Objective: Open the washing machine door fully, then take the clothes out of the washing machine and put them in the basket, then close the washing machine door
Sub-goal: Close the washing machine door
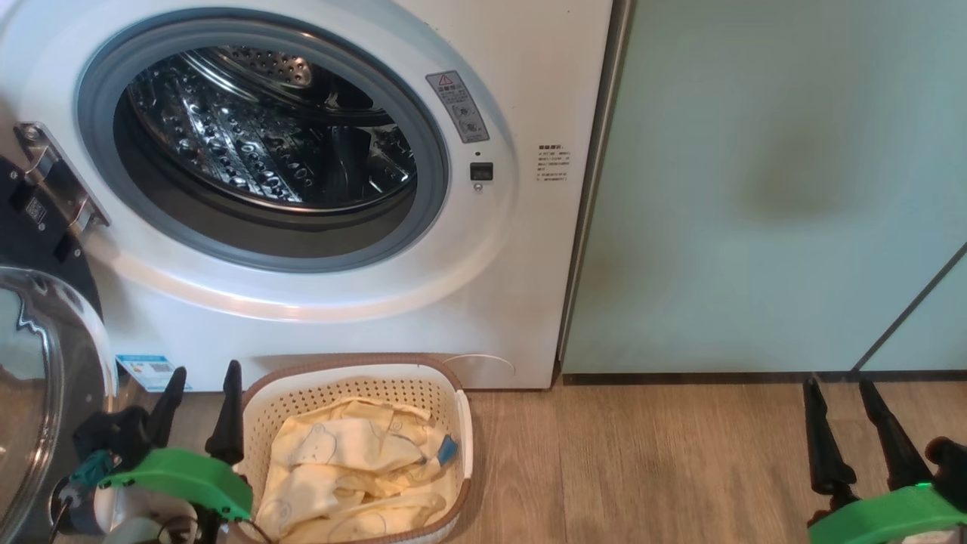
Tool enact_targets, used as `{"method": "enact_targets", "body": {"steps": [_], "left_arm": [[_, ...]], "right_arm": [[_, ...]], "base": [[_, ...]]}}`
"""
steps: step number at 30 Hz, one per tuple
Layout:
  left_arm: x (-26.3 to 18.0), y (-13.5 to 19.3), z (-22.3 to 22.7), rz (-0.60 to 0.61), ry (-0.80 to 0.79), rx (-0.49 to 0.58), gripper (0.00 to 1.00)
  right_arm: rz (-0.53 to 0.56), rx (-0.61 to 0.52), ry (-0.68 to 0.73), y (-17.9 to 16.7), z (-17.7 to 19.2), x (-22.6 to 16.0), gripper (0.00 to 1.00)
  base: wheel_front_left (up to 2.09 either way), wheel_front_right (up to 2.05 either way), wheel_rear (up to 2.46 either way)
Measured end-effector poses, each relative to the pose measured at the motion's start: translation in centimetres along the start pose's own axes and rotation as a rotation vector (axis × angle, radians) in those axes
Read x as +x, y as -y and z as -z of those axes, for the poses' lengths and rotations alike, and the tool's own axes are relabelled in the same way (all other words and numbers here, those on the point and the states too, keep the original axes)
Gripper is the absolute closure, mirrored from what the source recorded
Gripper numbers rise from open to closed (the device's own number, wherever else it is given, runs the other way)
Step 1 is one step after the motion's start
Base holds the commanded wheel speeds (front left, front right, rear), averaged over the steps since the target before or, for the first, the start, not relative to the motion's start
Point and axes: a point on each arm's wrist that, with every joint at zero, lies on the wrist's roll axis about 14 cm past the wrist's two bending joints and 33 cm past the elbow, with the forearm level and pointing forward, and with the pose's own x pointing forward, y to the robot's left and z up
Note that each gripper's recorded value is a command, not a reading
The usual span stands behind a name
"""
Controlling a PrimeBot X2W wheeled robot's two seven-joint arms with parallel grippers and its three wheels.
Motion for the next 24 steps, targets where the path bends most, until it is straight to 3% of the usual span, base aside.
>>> {"method": "enact_targets", "body": {"steps": [14,24], "left_arm": [[-0.06,0.10,0.00,0.005,0.000,0.003,0.00],[0.05,0.12,-0.13,0.009,0.003,0.007,0.00]], "right_arm": [[-0.003,0.000,-0.002,-0.09,0.07,0.06,0.00],[-0.001,0.002,-0.005,-0.07,0.16,0.07,0.00]], "base": [[-0.11,0.11,0.00],[-1.37,1.26,0.11]]}}
